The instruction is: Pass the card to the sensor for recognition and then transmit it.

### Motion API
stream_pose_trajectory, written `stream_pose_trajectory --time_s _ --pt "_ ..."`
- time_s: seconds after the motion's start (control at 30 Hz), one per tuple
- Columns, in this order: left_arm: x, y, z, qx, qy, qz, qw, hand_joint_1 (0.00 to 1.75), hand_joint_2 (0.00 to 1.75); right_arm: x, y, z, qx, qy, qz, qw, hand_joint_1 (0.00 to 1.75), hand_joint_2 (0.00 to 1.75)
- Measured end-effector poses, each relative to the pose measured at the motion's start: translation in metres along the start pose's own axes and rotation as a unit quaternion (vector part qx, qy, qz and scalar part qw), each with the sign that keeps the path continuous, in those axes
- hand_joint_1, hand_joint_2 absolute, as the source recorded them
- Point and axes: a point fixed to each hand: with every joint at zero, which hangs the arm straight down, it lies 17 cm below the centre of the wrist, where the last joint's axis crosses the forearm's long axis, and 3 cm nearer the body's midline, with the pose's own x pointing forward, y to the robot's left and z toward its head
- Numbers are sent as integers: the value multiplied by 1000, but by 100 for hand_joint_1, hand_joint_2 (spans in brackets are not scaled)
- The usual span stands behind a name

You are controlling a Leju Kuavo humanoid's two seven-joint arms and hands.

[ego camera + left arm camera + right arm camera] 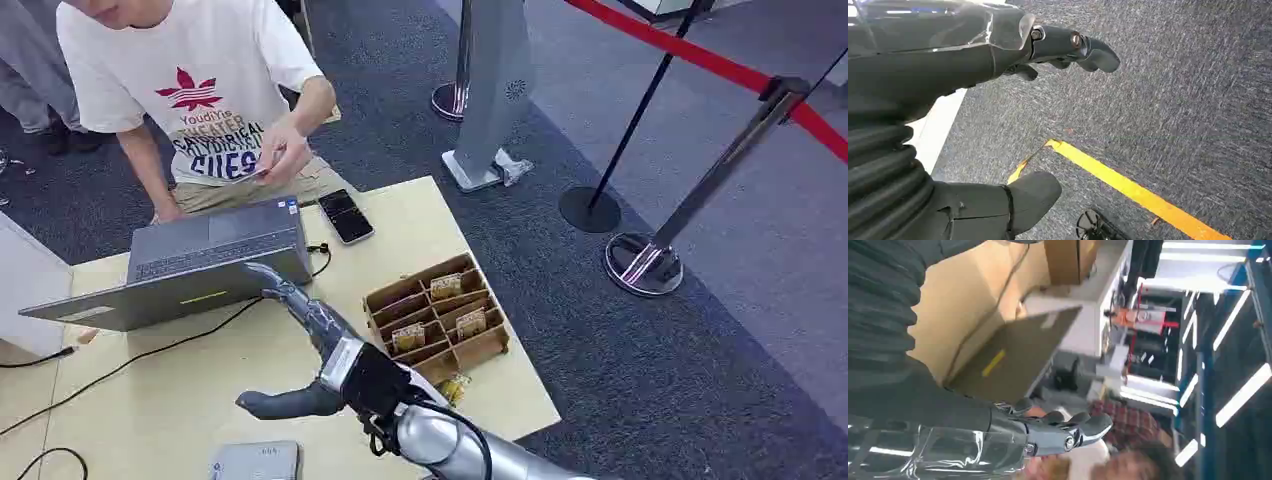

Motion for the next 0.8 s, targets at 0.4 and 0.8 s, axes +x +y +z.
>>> stream_pose_trajectory --time_s 0.4,0.8 --pt "16 0 0 2 -26 -30 999 0 175 36 13 -5 -12 -110 249 962 0 175" --pt "30 5 -1 11 -40 -48 998 0 175 35 32 -17 4 -145 349 926 0 175"
